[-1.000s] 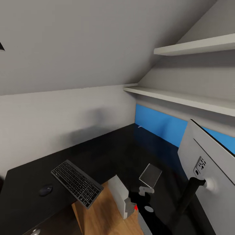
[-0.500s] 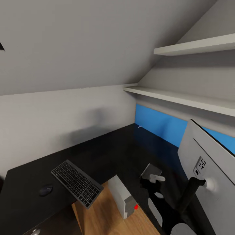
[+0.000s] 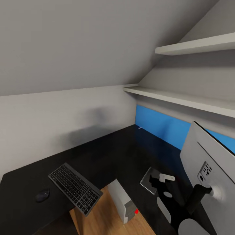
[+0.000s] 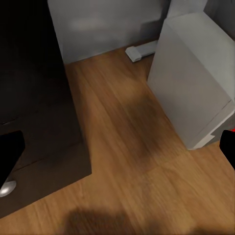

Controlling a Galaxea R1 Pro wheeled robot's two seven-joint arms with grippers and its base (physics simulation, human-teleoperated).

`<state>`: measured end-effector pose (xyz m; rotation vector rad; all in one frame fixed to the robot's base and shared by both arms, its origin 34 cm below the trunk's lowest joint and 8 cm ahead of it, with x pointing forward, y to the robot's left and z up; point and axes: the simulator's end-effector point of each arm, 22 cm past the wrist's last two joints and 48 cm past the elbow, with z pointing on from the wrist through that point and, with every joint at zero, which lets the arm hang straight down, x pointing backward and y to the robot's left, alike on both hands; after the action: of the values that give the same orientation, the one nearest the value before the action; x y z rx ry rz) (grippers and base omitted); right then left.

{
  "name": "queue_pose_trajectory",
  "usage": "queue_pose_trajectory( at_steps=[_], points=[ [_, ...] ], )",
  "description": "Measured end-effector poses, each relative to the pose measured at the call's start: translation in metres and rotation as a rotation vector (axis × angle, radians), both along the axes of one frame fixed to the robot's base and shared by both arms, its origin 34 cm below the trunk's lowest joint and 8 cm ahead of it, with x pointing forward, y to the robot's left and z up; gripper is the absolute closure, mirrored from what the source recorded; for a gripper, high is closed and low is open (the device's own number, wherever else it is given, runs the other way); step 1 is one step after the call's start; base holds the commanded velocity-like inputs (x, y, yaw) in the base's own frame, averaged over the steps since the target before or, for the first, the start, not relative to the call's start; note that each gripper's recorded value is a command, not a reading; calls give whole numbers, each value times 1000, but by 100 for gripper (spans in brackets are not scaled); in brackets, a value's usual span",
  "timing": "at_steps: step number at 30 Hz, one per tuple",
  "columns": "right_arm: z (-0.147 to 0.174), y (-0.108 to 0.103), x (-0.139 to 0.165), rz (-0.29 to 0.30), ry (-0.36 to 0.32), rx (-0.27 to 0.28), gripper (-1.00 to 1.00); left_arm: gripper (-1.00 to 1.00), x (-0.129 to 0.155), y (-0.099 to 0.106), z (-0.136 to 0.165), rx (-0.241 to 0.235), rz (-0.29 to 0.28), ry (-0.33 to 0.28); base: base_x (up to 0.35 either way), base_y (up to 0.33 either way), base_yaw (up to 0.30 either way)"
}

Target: In the bedroom, organize the workspace by keeping the computer under the desk, ensuring the monitor is on the desk, placing the keyboard on the desk next to the monitor, placing the mouse on the desk next to the keyboard, moving the folder from the swivel chair onto the desk next to the mouse, stacking the notebook on top of the folder with the pen on top of the notebook, and positioning the swivel chair next to the desk.

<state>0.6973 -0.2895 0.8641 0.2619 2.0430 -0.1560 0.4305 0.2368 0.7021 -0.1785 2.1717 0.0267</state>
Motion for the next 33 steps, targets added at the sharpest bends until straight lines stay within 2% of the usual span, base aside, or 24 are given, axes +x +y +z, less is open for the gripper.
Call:
queue_pose_trajectory(
  at_steps=[12, 27, 33],
  points=[
    [-2, -3, -1, -4, 1, -3, -100, -100, 0, -1, 0, -1, -1, 0, 117, 0, 0],
    [-7, -5, 3, 5, 2, -9, -100, -100, 3, -8, -6, -10, -4, -2, 12, 0, 0],
    [-4, -3, 15, 16, -2, -6, -100, -100, 5, -9, -11, -11, -3, -2, 0, 0, 0]
  ],
)
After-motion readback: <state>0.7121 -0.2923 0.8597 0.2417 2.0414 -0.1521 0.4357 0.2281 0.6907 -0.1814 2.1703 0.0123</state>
